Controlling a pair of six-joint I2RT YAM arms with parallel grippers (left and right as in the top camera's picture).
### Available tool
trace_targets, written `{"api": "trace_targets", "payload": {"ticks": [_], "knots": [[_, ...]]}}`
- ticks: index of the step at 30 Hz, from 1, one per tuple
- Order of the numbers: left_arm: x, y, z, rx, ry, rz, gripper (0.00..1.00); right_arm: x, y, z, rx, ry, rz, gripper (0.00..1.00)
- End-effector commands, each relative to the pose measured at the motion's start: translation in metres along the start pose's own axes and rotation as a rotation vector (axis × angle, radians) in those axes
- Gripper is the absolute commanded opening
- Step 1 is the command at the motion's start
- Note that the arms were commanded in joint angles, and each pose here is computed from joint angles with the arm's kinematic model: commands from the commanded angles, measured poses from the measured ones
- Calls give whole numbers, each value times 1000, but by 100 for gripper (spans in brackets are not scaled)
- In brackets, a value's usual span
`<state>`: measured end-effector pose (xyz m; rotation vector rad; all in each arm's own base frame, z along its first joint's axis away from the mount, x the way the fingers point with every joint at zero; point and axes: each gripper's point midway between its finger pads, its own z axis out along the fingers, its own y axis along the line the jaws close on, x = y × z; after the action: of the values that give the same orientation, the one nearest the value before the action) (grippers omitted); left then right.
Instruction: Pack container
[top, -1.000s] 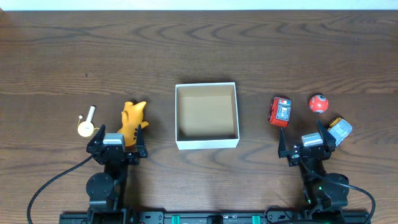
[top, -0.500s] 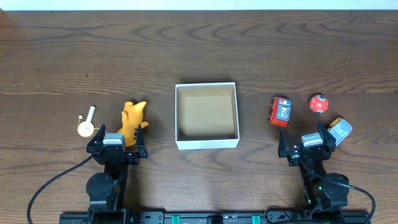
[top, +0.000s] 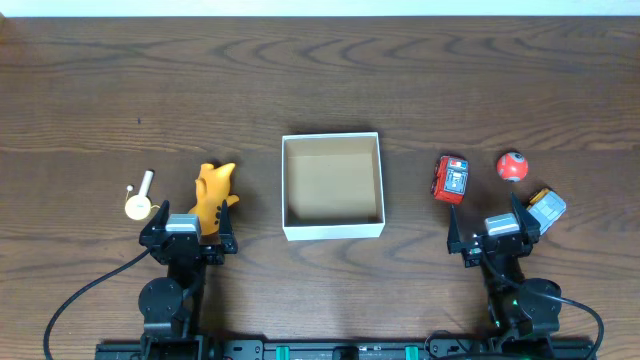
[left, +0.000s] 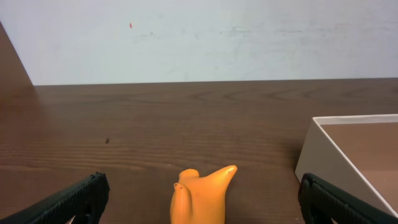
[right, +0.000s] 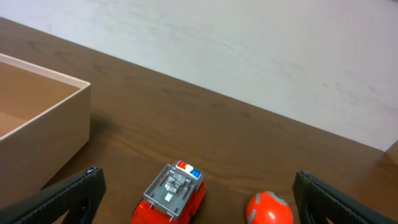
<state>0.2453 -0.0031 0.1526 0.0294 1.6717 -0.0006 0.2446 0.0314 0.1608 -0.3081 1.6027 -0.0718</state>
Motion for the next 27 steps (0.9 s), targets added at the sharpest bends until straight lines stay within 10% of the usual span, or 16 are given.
{"api": "trace_targets", "payload": {"ticks": [1,27], "knots": [[14,-5,0,29,47,0,98,-2,0,0,-3,-13,-9,99],[-4,-4,-2,27,32,-225,98,5,-6,0,38,28,346,99]]}}
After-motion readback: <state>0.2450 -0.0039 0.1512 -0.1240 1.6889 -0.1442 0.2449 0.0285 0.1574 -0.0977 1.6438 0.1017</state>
